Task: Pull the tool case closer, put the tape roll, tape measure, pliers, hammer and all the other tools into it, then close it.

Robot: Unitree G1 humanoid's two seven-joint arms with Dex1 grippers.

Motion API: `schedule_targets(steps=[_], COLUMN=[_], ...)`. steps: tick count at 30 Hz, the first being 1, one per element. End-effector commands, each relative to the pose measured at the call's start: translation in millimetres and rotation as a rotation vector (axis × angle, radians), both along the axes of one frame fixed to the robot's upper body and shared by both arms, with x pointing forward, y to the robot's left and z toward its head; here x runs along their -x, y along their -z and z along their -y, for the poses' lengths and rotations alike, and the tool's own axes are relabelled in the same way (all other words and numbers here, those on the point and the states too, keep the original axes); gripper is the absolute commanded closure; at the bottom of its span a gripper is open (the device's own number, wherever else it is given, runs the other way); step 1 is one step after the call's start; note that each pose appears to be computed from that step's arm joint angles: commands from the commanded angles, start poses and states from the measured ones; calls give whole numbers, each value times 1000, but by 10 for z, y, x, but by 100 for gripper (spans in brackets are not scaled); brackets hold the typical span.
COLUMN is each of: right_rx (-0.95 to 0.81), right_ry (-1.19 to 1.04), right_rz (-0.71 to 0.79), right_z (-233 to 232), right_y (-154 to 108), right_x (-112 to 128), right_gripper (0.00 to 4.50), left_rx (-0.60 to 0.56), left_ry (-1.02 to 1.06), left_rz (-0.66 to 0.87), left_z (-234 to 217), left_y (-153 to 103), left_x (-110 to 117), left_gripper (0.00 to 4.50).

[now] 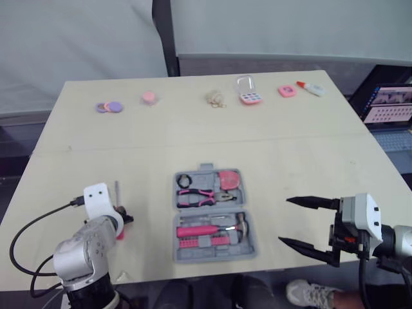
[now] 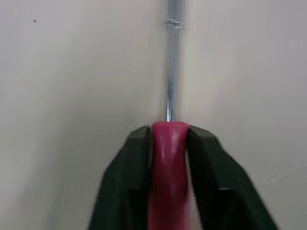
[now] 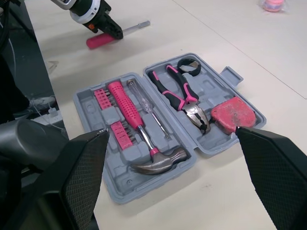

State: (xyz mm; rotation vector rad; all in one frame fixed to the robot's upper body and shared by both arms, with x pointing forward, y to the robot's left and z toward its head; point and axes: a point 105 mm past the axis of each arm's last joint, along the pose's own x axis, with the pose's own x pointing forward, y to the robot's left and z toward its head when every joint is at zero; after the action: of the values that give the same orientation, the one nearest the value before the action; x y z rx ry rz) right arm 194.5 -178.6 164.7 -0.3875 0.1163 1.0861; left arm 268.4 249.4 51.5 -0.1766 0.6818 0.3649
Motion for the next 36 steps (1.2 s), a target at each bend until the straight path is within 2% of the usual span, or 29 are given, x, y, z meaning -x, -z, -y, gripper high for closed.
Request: schedule_targets(steps=[1,9,13,17,18,20,22,25,31,36], right_rx=[-1,1,3,7,7,7,7,6,21,25], right_ry=[-15,-13,-23,-32,-33,-37,-40,-39,-44,-50], right_rz=[38,36,35,38,38,37,39,43,41,40], right_z=[-55,-53,-46,-39,-39,-47,-52,-61,-54,-73], right_y=[-63,-50,-56,-61,-57,-40,-33,-30,-28,-27], right_x=[31,16,-6,-38,-44,-59,-77,-96,-78,-48], right_gripper=[0,0,0,0,0,0,0,0,0,0], left_rx=[5,3,-97,-224,-235,-315,-380,-393,-436,-450], left_ry=[2,36,105,419,484,739,921,1214,1540,1707], left_rz=[-56,-30,68,232,254,285,277,258,222,194], left_z=[8,18,-158,-167,-145,5,113,350,617,853], left_y=[130,115,-154,-616,-680,-830,-867,-923,-943,-1037], left_x=[39,-4,-156,-418,-447,-462,-434,-297,-188,-141], left_gripper=[403,403,403,403,403,403,403,403,403,403])
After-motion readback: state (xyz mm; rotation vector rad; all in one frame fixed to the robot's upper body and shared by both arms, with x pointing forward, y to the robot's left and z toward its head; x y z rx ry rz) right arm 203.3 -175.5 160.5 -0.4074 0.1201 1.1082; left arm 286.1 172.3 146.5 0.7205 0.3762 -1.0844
